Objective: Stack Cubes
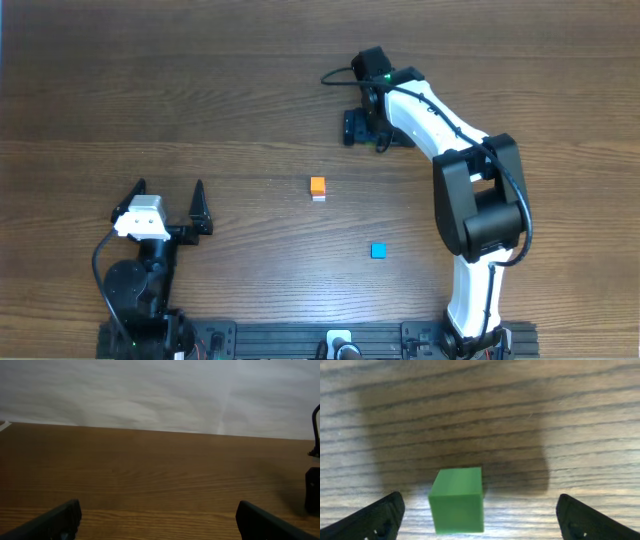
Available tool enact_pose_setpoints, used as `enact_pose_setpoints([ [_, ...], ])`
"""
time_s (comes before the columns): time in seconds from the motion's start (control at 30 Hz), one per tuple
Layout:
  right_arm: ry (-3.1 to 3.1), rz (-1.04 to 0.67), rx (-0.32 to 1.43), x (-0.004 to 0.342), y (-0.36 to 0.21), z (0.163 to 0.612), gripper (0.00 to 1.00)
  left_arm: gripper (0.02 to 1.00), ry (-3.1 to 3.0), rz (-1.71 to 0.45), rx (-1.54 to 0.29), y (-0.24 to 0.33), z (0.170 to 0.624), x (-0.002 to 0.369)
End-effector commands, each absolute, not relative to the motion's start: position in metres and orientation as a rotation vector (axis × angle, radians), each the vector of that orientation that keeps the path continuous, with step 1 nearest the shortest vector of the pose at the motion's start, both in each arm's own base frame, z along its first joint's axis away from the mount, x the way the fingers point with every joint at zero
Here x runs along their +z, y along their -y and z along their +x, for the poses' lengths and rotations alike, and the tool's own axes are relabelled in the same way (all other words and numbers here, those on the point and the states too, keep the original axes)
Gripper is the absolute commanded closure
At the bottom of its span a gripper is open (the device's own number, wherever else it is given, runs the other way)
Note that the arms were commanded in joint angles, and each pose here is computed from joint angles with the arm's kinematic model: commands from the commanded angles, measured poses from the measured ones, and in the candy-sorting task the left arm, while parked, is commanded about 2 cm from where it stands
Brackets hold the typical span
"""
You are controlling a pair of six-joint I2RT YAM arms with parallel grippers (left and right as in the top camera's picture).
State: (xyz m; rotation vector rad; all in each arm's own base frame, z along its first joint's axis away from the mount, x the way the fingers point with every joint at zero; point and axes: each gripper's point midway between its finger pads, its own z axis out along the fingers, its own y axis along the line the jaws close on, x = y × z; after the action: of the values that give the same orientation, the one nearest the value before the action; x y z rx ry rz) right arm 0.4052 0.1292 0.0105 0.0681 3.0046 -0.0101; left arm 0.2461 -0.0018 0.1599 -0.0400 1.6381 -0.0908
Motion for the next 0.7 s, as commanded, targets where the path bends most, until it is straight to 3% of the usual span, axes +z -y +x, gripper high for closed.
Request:
enact_pose_setpoints([
  [0.03, -2.980, 0.042, -0.023, 0.013, -0.126, 0.416, 0.123, 0.018, -1.637, -0.026, -0.083, 0.002, 0.246, 0.159],
  [0.27, -2.983, -0.011, -0.005, 0.013, -0.131, 0.414, 0.308, 0.018, -1.637, -0.026, -0.083, 0.002, 0.246, 0.159],
  [0.7, -2.976, -0.053, 0.036, 0.014, -0.144, 0.414, 0.382, 0.018, -1.636, -0.026, -0.083, 0.002, 0.246, 0.159],
])
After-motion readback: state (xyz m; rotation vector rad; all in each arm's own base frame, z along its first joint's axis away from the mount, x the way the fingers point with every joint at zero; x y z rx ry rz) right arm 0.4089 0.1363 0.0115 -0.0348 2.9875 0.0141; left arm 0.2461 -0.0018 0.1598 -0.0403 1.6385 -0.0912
